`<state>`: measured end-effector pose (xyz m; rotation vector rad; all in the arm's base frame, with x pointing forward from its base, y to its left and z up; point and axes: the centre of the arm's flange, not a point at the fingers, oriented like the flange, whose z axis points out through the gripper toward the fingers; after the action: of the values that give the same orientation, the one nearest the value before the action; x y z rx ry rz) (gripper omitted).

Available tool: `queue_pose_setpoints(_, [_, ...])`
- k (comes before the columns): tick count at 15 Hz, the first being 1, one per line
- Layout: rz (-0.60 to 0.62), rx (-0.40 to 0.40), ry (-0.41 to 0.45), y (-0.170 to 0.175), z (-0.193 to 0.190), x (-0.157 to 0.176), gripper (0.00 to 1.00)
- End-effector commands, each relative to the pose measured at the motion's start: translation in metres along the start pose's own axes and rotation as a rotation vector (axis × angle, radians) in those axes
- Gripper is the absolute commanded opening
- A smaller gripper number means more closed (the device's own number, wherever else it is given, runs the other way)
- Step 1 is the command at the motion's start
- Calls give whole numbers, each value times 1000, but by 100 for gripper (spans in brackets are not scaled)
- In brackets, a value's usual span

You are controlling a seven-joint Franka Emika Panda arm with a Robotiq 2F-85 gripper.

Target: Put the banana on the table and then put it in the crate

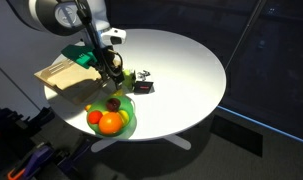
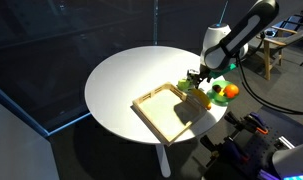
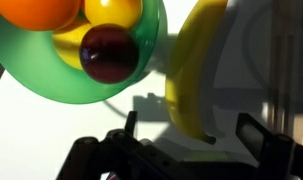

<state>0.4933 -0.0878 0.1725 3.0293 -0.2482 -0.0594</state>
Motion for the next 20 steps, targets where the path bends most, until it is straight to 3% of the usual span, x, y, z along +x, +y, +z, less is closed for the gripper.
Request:
queue_pose_setpoints(1, [22,13,11,-1,-24,-7,100])
queue_pose_setpoints(11, [34,66,-31,-7,-65,-23,100])
queue_pose_setpoints(20, [0,67,-42,-14,-102,-43,100])
